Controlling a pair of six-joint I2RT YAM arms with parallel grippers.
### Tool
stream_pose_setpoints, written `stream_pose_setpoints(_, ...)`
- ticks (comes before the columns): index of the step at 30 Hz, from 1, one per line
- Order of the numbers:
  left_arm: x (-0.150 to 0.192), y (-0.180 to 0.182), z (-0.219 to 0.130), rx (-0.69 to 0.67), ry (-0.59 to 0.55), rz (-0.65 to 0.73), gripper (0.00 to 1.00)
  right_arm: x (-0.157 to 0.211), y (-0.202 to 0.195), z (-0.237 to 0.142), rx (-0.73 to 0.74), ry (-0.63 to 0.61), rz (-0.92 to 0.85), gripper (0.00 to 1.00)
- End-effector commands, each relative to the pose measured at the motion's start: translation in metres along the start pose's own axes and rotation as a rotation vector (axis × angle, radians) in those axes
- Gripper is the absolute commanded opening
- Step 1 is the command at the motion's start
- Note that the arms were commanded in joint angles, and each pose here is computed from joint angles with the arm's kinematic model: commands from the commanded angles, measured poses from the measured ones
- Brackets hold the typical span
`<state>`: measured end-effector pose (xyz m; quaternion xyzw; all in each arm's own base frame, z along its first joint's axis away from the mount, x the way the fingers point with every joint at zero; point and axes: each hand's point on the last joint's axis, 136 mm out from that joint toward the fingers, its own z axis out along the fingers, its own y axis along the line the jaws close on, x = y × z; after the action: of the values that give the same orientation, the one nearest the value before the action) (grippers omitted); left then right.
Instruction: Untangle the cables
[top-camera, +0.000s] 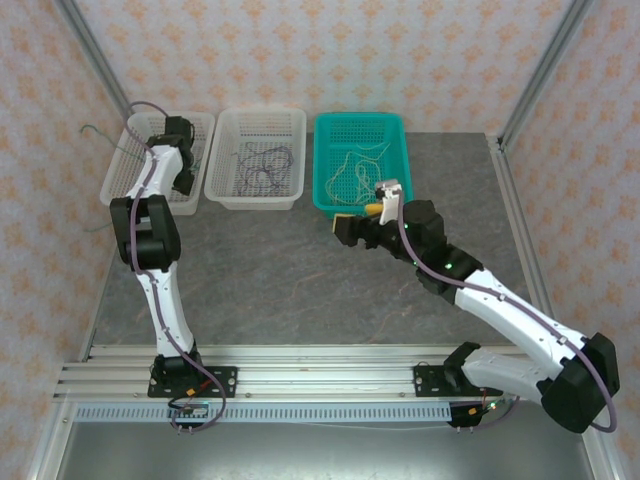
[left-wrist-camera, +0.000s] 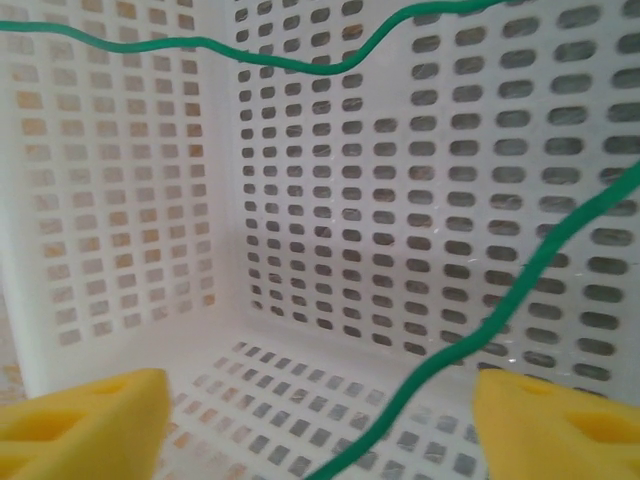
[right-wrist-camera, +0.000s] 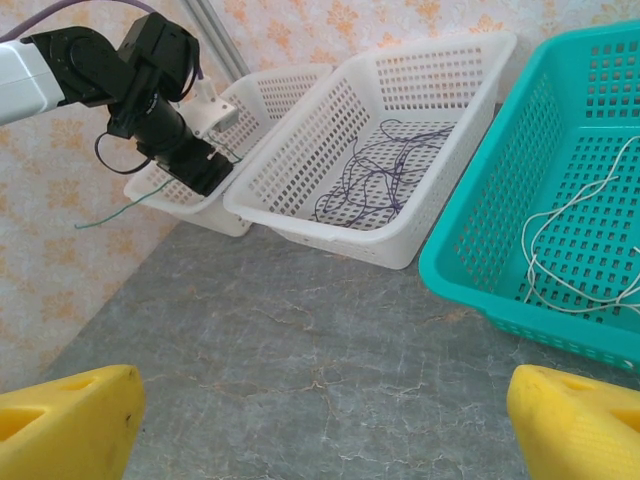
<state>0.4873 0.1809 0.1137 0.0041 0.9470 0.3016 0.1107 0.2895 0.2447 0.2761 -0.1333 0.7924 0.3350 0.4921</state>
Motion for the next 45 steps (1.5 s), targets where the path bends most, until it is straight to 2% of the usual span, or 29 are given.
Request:
stream_pose_setpoints(1,-0.007,0.025,-0.002,-0.046,-0.004,-0.035,0.58,-0.011,0.004,0.000,-0.003,-0.013,-0.001,0.94)
stream_pose_setpoints(6,-0.014,0.031,-0.012,-0.012,-0.033,-0.086,0.14,-0.017,0.006,-0.001,-0.004,-0.026,0.003,0.94)
stream_pose_setpoints(8,-0.018,0.032,-0.024,0.015,-0.063,-0.103,0.02,-0.018,0.005,-0.001,-0.001,-0.030,0.005,0.94)
stream_pose_setpoints(16,-0.030,0.056,-0.099,0.065,-0.232,-0.194,0.00,-0.015,0.005,-0.004,-0.006,-0.036,0.018,0.93)
stream_pose_setpoints(22,-0.047,0.095,-0.165,0.041,-0.470,-0.333,0.00,-0.013,0.004,-0.005,-0.007,-0.034,0.030,0.94)
stream_pose_setpoints(24,-0.056,0.104,-0.171,0.014,-0.525,-0.363,0.00,-0.012,0.004,-0.005,-0.006,-0.034,0.035,0.93)
stream_pose_setpoints(29,-0.089,0.103,-0.153,-0.039,-0.651,-0.381,0.00,-0.011,0.003,-0.005,-0.003,-0.037,0.055,0.93)
stream_pose_setpoints(31,-0.101,0.091,-0.133,-0.034,-0.661,-0.366,0.00,-0.011,0.002,-0.005,0.002,-0.036,0.065,0.93)
stream_pose_setpoints(35,-0.105,0.070,-0.087,-0.017,-0.570,-0.327,0.00,-0.014,0.000,-0.009,0.015,-0.048,0.072,0.93)
stream_pose_setpoints(39,-0.094,0.060,-0.051,-0.059,-0.494,-0.287,0.00,-0.015,-0.002,-0.012,0.024,-0.060,0.077,0.93)
stream_pose_setpoints(41,-0.085,0.057,-0.035,-0.057,-0.416,-0.268,0.00,-0.015,-0.001,-0.011,0.022,-0.058,0.078,0.93)
stream_pose_setpoints(45,-0.070,0.052,-0.003,-0.027,-0.326,-0.315,0.00,-0.017,0.003,-0.009,0.007,-0.053,0.076,0.93)
